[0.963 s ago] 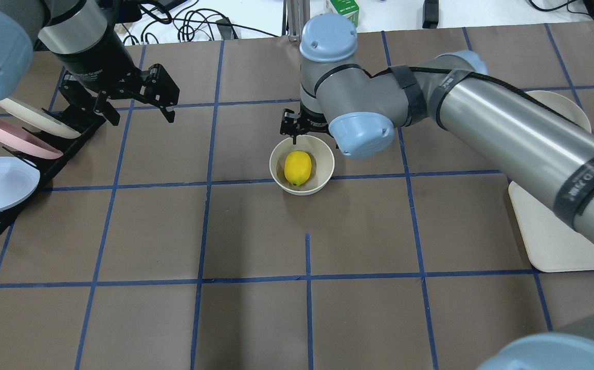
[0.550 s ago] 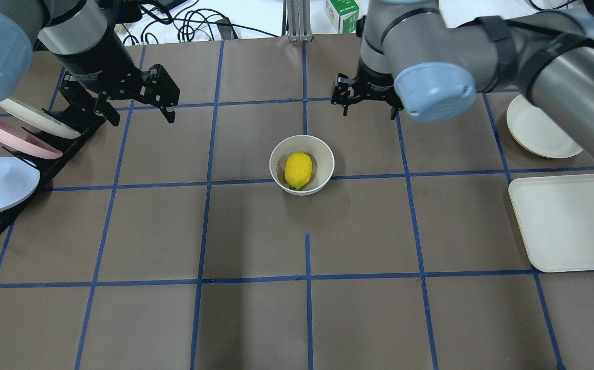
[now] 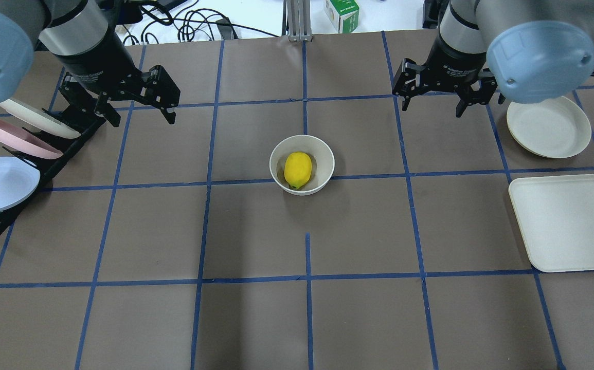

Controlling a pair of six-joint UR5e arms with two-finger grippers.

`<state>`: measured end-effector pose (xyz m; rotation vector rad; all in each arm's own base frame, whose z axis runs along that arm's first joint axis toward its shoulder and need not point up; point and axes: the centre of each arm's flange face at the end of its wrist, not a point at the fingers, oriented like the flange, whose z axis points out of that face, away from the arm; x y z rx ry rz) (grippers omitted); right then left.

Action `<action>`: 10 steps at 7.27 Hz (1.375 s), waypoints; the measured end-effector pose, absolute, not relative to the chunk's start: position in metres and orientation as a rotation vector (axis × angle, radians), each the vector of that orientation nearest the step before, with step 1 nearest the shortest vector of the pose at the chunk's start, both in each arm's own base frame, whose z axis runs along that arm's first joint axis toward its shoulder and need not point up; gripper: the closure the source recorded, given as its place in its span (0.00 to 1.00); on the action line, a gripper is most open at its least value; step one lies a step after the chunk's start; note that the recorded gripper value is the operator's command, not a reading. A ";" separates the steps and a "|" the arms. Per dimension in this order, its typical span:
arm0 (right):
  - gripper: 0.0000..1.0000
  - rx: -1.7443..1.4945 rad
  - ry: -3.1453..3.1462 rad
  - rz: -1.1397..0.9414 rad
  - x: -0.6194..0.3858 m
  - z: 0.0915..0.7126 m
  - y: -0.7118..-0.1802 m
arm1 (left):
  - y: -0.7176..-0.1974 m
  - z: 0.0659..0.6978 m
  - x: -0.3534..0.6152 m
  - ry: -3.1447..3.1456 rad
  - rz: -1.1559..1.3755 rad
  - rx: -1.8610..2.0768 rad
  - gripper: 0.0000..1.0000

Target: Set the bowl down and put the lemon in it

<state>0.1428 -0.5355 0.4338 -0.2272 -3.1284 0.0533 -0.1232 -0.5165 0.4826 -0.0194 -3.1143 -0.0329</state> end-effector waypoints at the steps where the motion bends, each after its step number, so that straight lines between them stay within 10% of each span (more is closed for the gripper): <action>1: 0.00 -0.128 -3.132 0.032 0.141 0.437 -0.530 | -0.516 0.482 -0.123 -3.114 -0.035 -0.020 0.00; 10: 0.00 -0.104 -3.132 0.009 0.125 0.454 -0.515 | -0.512 0.487 -0.124 -3.120 -0.023 -0.011 0.00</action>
